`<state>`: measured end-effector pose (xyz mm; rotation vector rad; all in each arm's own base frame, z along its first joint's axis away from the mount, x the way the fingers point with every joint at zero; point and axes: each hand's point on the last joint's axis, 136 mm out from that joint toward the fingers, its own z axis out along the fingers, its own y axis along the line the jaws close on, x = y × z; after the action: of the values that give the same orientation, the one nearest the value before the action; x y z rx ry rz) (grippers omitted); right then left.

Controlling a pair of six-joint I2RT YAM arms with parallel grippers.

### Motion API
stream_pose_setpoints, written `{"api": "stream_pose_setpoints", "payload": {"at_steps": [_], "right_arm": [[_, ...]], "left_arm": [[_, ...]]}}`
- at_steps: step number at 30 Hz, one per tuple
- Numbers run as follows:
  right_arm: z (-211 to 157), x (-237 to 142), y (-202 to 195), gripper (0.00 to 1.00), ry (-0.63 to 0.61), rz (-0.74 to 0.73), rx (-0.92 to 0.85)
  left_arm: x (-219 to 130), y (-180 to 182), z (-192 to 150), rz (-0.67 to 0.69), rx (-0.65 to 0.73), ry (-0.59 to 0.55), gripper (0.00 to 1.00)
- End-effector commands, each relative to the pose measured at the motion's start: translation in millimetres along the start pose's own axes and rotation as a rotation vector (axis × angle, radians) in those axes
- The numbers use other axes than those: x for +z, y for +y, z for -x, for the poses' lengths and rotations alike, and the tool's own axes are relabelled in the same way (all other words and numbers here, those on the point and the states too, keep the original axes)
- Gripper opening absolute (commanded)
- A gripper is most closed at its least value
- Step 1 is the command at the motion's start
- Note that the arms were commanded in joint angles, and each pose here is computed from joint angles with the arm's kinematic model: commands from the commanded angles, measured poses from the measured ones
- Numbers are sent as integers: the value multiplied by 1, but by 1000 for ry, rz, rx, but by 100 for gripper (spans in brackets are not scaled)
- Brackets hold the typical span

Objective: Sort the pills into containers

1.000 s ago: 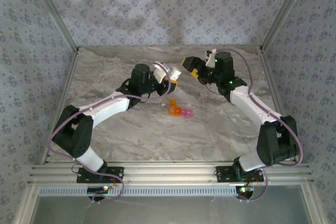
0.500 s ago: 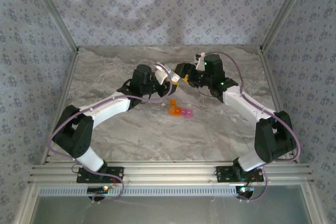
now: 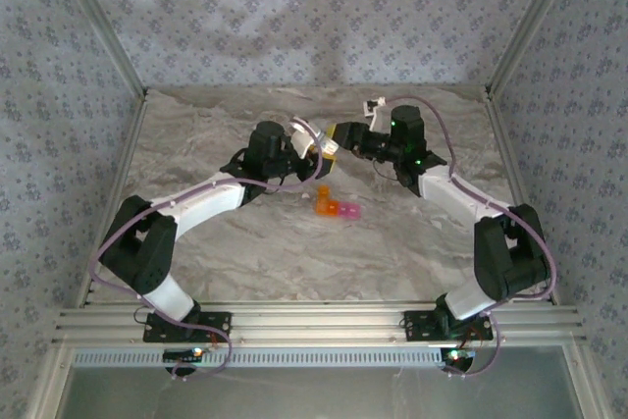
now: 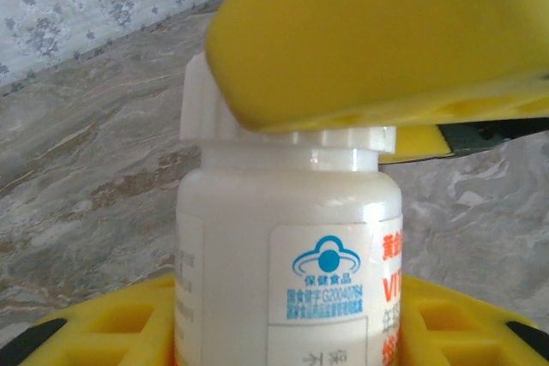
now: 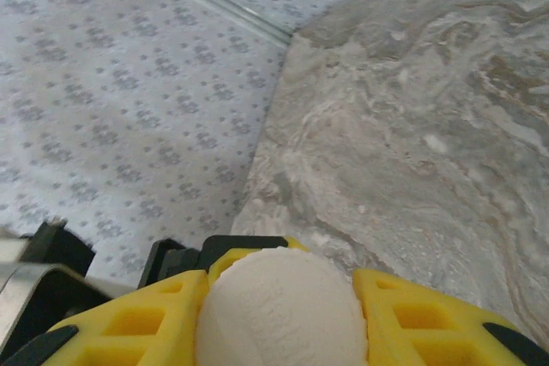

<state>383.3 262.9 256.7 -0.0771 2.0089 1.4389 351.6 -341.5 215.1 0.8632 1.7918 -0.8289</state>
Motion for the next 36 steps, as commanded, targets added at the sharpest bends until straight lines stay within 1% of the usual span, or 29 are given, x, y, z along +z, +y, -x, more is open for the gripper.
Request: {"api": "stream_pose_setpoints", "payload": {"at_steps": [1, 3, 4, 5, 6, 8, 9, 11, 15, 18, 22, 29, 34, 36], "right_arm": [[14, -6, 19, 41, -7, 165, -57], [15, -6, 23, 46, 5, 197, -40], [16, -6, 24, 50, 6, 200, -36], [18, -8, 26, 59, 1, 202, -32], [20, -10, 27, 70, -6, 201, -26], [25, -16, 29, 82, -28, 182, -20], [28, -20, 26, 87, -45, 156, -13], [33, -25, 16, 92, -71, 83, 17], [35, -31, -22, 94, -107, -135, 146], [33, -30, -30, 95, -116, -191, 189], [30, -22, -23, 95, -108, -209, 180], [21, 0, -16, 94, -54, -217, 173], [13, 9, -14, 89, -32, -212, 165], [9, 11, -14, 83, -25, -210, 166]], "left_arm": [[-17, -9, 43, -70, -28, -157, 0], [-17, -9, 45, -79, -40, -168, 0], [-17, -9, 45, -80, -41, -166, 0], [-17, -9, 45, -78, -40, -161, 0], [-16, -7, 42, -70, -37, -153, 0], [-15, -5, 38, -55, -29, -131, 0], [-15, -4, 37, -47, -21, -123, 0], [-15, -1, 34, -29, -10, -108, 0], [-14, 5, 27, 19, 33, -68, 0], [-11, 6, 20, 55, 80, -23, 0], [-9, 5, 13, 71, 116, 17, 0], [-5, 2, 12, 69, 124, 25, 0], [-3, 1, 13, 66, 125, 22, 0], [-3, 0, 14, 67, 125, 19, 0]]}}
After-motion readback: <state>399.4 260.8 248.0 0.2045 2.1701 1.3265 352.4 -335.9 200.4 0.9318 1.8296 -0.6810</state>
